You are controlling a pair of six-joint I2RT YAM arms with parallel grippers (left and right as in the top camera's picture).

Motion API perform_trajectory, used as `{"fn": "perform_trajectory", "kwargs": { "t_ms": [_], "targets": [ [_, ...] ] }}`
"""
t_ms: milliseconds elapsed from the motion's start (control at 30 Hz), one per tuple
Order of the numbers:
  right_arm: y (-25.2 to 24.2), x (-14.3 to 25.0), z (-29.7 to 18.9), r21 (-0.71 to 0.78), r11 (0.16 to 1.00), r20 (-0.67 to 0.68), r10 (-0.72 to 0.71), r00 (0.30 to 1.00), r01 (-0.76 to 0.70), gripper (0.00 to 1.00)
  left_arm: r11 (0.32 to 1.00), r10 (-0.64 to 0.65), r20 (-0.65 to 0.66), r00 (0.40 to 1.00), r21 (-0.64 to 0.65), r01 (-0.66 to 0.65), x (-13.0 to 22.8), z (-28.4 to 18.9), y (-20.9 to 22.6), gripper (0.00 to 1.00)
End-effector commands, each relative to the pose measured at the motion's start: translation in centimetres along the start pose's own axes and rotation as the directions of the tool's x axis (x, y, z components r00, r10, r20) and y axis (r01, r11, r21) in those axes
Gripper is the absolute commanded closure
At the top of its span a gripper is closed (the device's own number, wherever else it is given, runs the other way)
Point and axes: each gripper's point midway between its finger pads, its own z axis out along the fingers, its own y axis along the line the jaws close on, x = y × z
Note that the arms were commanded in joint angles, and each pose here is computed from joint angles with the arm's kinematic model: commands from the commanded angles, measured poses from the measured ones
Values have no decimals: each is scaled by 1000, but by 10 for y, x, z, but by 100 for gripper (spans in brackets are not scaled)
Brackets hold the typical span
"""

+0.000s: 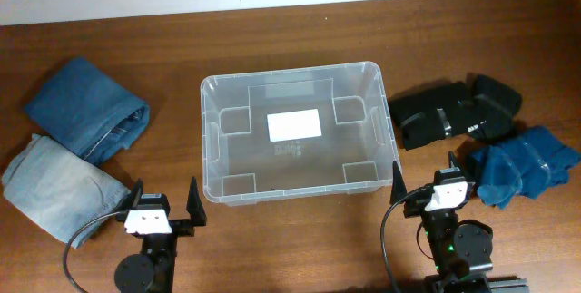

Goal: Pack container

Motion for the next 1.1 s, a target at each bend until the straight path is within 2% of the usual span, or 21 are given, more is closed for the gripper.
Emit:
{"fn": "perform_trajectory", "kwargs": {
  "t_ms": [0, 167, 333, 567, 700, 833, 967, 1067],
  "targets": [
    [2, 3, 0, -14, 999, -5, 40, 999, -40, 2, 1000, -7, 8, 1000, -9, 7, -1, 0, 2, 1],
    [2, 3, -1, -10, 978, -30, 208, 978, -208, 2, 999, -44, 22, 999, -5, 44, -10, -2, 1, 1],
    [-11, -8, -13, 75, 976, -98, 211, 973, -204, 2, 998, -58, 25, 998, -14, 58, -44, -9, 1, 1],
    [-23, -35, -21, 154, 973, -286, 209, 935, -170, 1, 997, -63, -92, 994, -41, 60, -90, 8, 4, 1],
    [-23, -37, -14, 172, 975, -461, 204, 864, -138, 1, 997, -72, -230, 971, -52, 61, -99, 34, 5, 1],
    [-23, -38, -2, 176, 979, -618, 189, 763, -101, 2, 996, -80, -380, 921, -62, 61, -99, 57, 6, 1],
    [-27, -45, 6, 117, 993, -739, 92, 668, -8, 2, 996, -87, -488, 868, -34, 80, -99, 69, -1, 1],
    [-53, -51, 7, 219, 975, -769, 187, 612, -22, 1, 996, -89, -518, 851, -37, 81, -101, 74, -1, 1]
  ]
}}
